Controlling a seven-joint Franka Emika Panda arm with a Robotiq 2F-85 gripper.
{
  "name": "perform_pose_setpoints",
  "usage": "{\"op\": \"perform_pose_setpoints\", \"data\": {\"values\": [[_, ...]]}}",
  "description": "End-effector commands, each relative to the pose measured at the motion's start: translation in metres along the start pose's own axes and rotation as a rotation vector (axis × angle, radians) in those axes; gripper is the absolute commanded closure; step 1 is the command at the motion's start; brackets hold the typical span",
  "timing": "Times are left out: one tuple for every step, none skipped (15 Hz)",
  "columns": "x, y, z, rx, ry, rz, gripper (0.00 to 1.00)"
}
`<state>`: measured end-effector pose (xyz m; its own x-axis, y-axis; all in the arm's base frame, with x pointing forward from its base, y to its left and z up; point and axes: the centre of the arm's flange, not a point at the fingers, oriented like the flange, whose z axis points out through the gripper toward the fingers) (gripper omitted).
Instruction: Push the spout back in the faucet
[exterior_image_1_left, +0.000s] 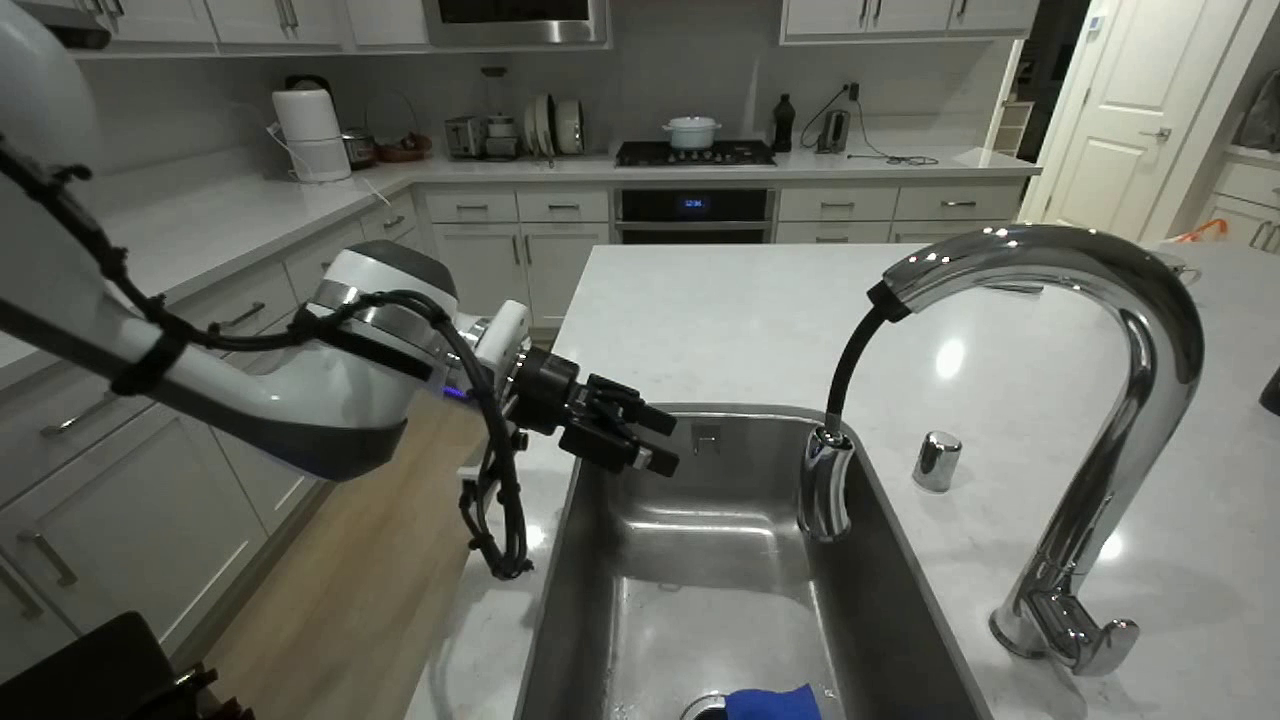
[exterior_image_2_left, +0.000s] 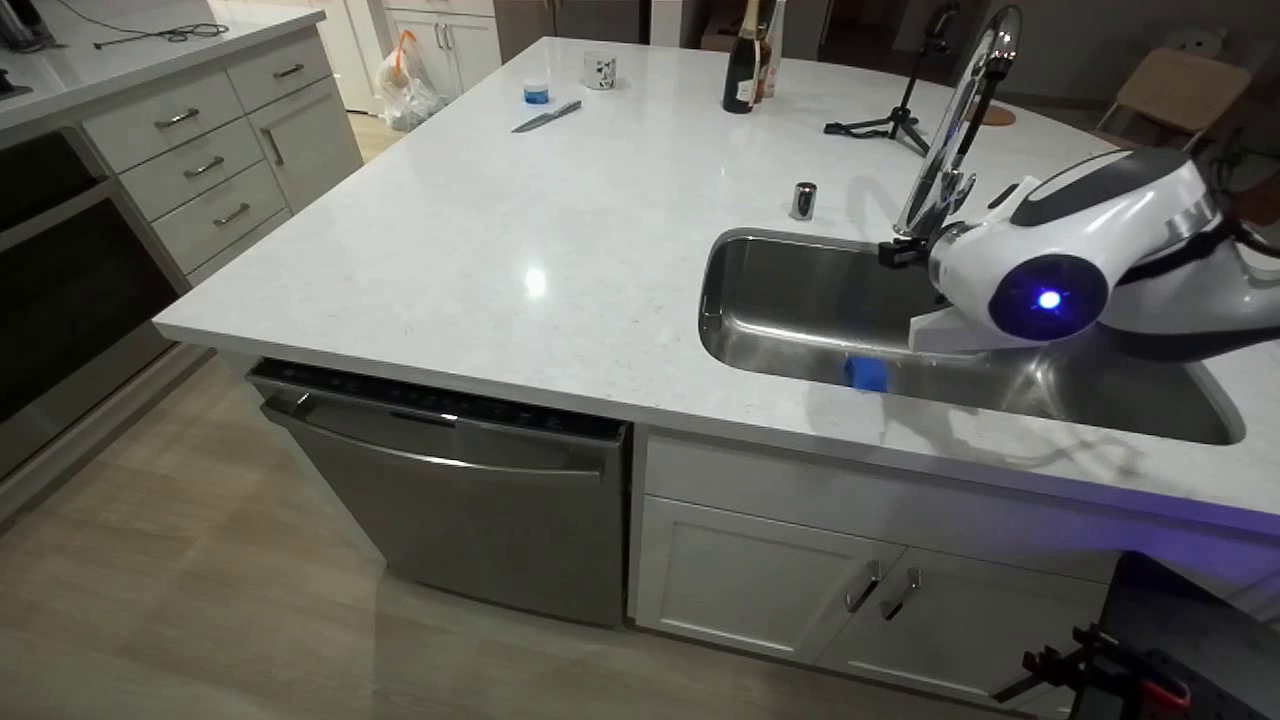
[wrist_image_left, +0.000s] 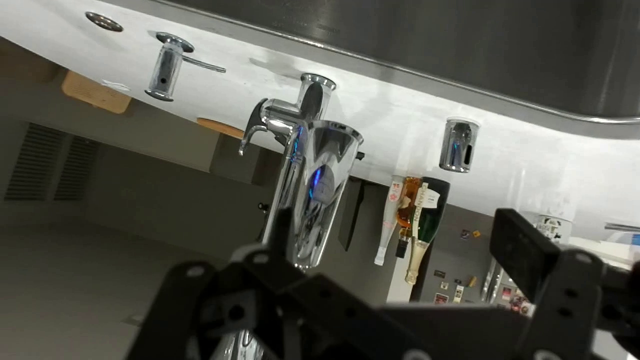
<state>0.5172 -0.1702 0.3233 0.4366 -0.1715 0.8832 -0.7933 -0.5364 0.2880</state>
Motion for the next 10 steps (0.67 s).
{"op": "perform_pose_setpoints", "data": {"values": [[0.000,-0.013,0.032,-0.066,0.025,0.014,0.00],[-0.001,-0.014,0.037,-0.078,0.037,0.012,0.00],[-0.002,-0.015,0.042,-0.091,0.050,0.010,0.00],[-0.002,-0.015,0.047,-0.101,0.063,0.005,0.00],[-0.002,-0.016,0.050,-0.112,0.073,0.002,0.00],[-0.003,-0.015,0.054,-0.121,0.088,0.001,0.00],[-0.003,-0.015,0.057,-0.132,0.102,-0.005,0.00],[-0.003,-0.014,0.061,-0.144,0.110,-0.012,0.00],[-0.003,-0.013,0.064,-0.156,0.115,-0.016,0.00],[-0.004,-0.011,0.066,-0.169,0.113,-0.016,0.00]]}}
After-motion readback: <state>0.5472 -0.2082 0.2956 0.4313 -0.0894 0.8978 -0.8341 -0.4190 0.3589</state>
